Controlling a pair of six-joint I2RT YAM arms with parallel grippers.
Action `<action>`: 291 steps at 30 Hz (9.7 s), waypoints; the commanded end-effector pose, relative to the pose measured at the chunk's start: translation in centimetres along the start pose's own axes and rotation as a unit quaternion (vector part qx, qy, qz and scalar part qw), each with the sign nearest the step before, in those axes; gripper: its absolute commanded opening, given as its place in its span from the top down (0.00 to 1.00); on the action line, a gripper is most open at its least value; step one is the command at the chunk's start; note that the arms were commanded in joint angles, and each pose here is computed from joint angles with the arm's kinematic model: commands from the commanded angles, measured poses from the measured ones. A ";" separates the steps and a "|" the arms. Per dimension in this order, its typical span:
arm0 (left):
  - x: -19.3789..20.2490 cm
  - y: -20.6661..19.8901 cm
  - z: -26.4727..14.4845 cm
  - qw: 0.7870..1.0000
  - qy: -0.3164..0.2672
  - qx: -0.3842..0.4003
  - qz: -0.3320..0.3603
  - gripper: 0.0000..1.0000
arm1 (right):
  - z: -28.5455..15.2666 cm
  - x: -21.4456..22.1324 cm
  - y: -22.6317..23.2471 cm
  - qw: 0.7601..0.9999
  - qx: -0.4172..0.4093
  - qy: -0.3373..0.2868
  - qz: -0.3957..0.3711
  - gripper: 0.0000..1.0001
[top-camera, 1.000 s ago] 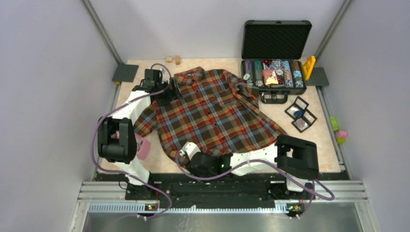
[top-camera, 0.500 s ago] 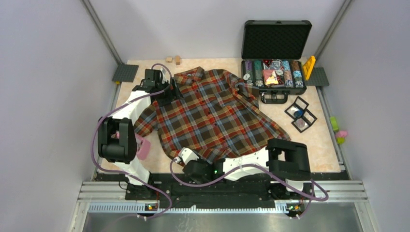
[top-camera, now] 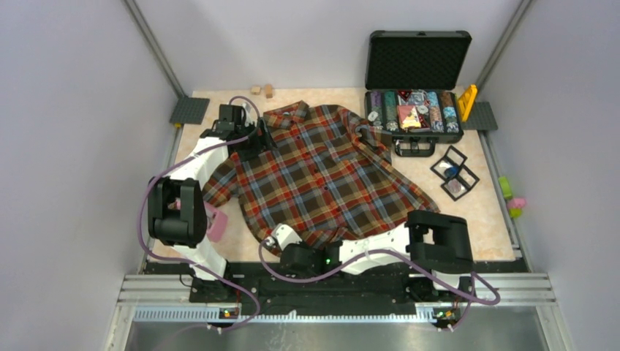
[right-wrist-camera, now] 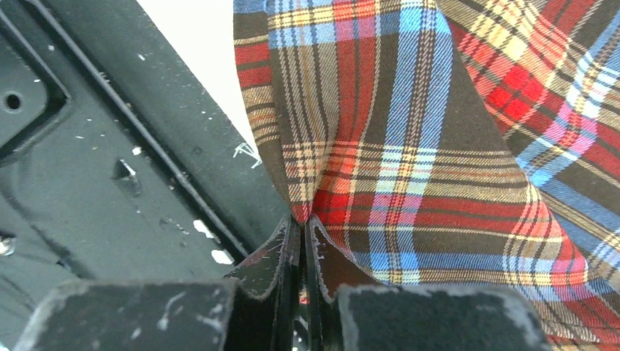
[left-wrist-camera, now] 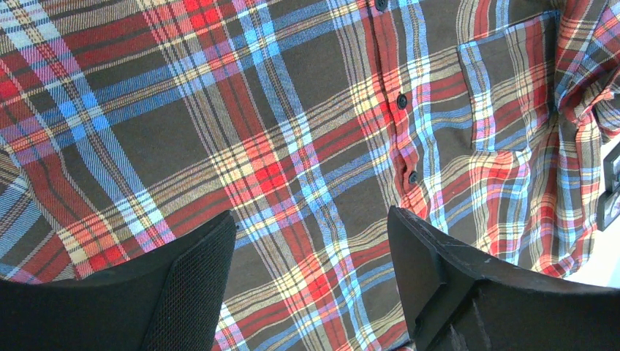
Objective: Pin the brooch onto the clothing
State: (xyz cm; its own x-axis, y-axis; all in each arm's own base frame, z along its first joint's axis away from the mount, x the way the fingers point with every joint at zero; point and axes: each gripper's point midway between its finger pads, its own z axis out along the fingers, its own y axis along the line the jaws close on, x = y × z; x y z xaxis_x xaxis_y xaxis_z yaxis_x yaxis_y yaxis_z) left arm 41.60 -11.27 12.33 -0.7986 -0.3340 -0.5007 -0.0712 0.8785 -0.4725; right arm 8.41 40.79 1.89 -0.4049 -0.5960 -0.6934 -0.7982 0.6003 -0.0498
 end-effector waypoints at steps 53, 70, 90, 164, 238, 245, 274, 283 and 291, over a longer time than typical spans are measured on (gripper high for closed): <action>-3.2 0.5 -2.7 0.998 -0.052 -0.021 0.027 0.18 | -3.8 -9.7 -18.3 0.977 0.048 -0.075 0.192 0.27; -3.1 -0.3 -3.0 0.998 -0.049 -0.005 0.029 0.18 | 4.1 -6.6 -19.2 0.982 0.059 -0.002 0.181 0.59; -3.3 -0.5 -3.2 0.998 -0.049 0.000 0.030 0.18 | 4.6 -3.7 -11.8 0.983 0.013 0.040 0.176 0.72; -3.6 1.7 -2.2 1.000 -0.028 -0.001 0.001 0.18 | -7.8 -6.6 -51.4 0.902 0.268 -0.061 0.332 0.44; 0.3 -2.0 -14.2 0.985 -0.108 0.060 0.119 0.17 | -18.4 15.5 -53.8 0.602 0.449 -0.200 0.629 0.57; 0.3 -2.0 -14.2 0.985 -0.107 0.060 0.120 0.17 | -17.6 16.1 -54.2 0.598 0.449 -0.198 0.634 0.60; 0.3 -1.8 -14.2 0.985 -0.107 0.055 0.122 0.18 | -18.1 15.6 -56.1 0.600 0.464 -0.206 0.618 0.70; 0.3 -1.9 -14.3 0.985 -0.108 0.055 0.123 0.18 | -18.2 15.5 -56.4 0.603 0.468 -0.204 0.613 0.77; 0.2 -1.8 -14.3 0.985 -0.110 0.053 0.124 0.18 | -18.1 15.2 -56.3 0.603 0.460 -0.209 0.617 0.91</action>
State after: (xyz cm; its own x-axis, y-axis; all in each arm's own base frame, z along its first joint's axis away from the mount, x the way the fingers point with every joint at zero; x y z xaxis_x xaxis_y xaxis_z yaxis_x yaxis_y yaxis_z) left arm 32.79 -8.07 22.33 -0.6698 -0.2050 -0.7137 0.1531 0.9024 -0.4029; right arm 37.47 -10.70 4.89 -0.2007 0.6913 -0.6941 0.6839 0.6062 0.4060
